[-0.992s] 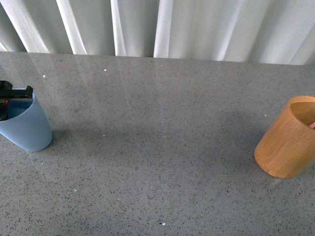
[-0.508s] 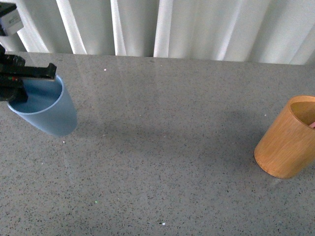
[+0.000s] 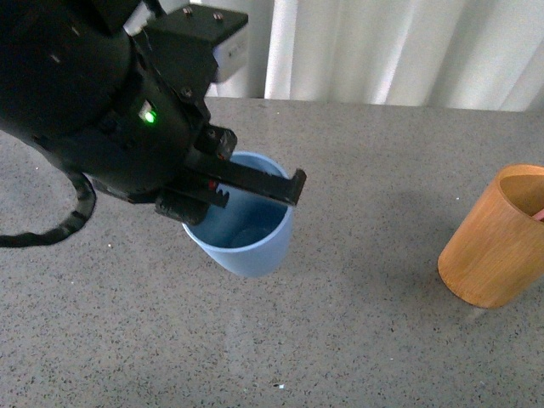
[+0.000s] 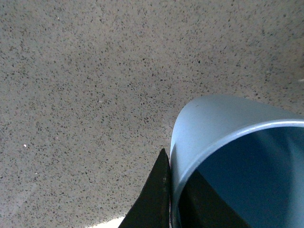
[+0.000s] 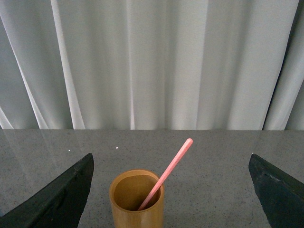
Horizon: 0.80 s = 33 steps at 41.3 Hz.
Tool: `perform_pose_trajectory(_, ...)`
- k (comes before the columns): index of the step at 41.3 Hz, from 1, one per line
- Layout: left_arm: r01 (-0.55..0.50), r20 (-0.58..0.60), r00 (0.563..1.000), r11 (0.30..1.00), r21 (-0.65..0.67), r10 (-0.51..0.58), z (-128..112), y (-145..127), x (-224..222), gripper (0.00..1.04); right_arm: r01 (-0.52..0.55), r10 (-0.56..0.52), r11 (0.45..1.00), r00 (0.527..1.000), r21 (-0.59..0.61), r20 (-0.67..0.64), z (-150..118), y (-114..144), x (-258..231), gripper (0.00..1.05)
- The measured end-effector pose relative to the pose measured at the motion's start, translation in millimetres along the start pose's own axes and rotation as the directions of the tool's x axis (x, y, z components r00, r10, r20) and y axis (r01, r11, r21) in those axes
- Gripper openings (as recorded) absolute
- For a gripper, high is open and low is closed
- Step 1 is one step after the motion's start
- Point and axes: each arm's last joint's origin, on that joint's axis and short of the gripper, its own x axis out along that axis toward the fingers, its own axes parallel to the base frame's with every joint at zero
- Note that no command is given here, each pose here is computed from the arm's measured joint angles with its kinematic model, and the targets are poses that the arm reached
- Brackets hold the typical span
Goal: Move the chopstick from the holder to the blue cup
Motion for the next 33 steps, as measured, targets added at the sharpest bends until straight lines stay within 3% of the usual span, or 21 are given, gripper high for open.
perform_pose_trajectory(22,-0.062,-0.073,0.995,0.998,0.004,0.062,-6.3,-1.1,46.2,0.04,0.0,0.0,1.0,1.0,0.0,0.0,0.0,0.0,0.0,0.95)
perform_pose_trajectory(33,-0.06,-0.075,0.995,0.998,-0.012,0.059,-5.0,4.7,43.5,0.38,0.0,0.0,1.0,1.0,0.0,0.0,0.0,0.0,0.0,0.95)
